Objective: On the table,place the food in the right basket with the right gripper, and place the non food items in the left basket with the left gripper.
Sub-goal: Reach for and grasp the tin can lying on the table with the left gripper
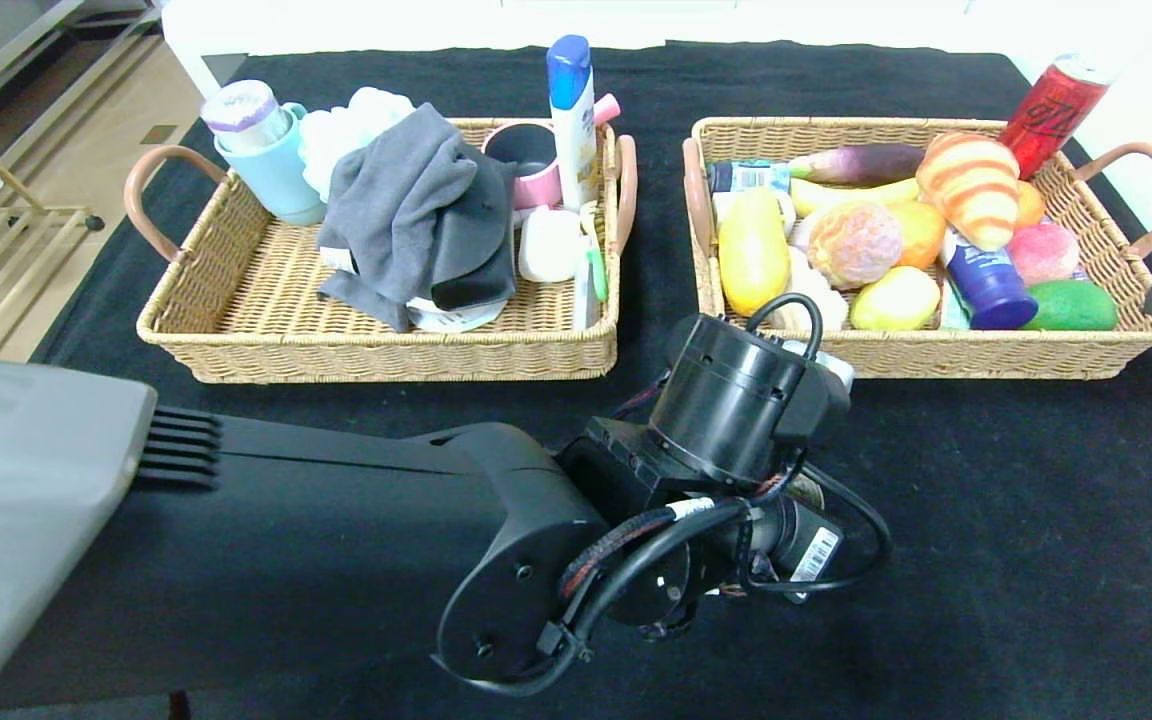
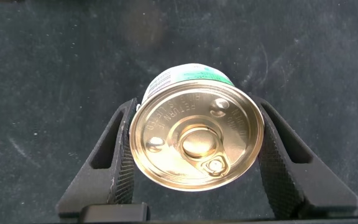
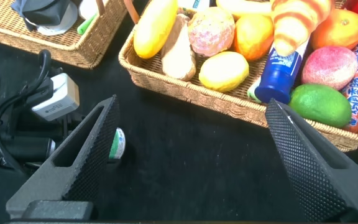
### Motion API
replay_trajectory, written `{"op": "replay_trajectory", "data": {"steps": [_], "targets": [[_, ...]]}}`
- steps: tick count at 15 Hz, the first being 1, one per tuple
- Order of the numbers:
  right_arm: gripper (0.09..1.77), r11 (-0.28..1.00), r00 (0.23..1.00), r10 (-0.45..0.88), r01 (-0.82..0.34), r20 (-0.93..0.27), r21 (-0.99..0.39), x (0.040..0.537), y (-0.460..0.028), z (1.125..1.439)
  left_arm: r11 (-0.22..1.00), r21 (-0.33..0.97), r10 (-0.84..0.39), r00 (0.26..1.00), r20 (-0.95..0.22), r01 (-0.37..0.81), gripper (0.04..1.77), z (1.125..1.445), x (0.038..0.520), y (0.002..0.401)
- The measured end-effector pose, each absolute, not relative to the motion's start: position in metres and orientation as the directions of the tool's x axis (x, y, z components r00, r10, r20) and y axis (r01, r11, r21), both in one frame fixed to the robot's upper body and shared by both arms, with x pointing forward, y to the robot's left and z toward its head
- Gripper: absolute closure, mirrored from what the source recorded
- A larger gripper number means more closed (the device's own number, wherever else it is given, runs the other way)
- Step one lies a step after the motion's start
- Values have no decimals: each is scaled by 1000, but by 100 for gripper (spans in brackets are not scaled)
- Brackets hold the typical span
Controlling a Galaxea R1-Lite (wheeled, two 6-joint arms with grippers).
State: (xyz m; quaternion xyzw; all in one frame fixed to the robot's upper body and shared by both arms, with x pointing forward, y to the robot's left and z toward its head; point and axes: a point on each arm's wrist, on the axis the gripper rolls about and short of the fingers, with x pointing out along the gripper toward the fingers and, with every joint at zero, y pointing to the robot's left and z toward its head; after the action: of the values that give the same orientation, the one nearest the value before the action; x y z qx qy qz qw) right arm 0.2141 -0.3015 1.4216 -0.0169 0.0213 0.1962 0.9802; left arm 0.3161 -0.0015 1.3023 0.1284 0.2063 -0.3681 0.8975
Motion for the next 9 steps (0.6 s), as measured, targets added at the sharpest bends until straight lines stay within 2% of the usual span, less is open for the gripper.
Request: {"op": "replay_trajectory", "data": {"steps": [3, 9], "targets": [[15, 923, 922, 383, -385, -48, -26, 214, -302, 1422, 703, 85, -600, 652, -464, 706, 66, 1302, 316, -2], [15, 922, 922, 384, -386, -44, -28, 213, -302, 1422, 706, 92, -595, 659, -459, 702, 37, 1303, 315, -3]]}}
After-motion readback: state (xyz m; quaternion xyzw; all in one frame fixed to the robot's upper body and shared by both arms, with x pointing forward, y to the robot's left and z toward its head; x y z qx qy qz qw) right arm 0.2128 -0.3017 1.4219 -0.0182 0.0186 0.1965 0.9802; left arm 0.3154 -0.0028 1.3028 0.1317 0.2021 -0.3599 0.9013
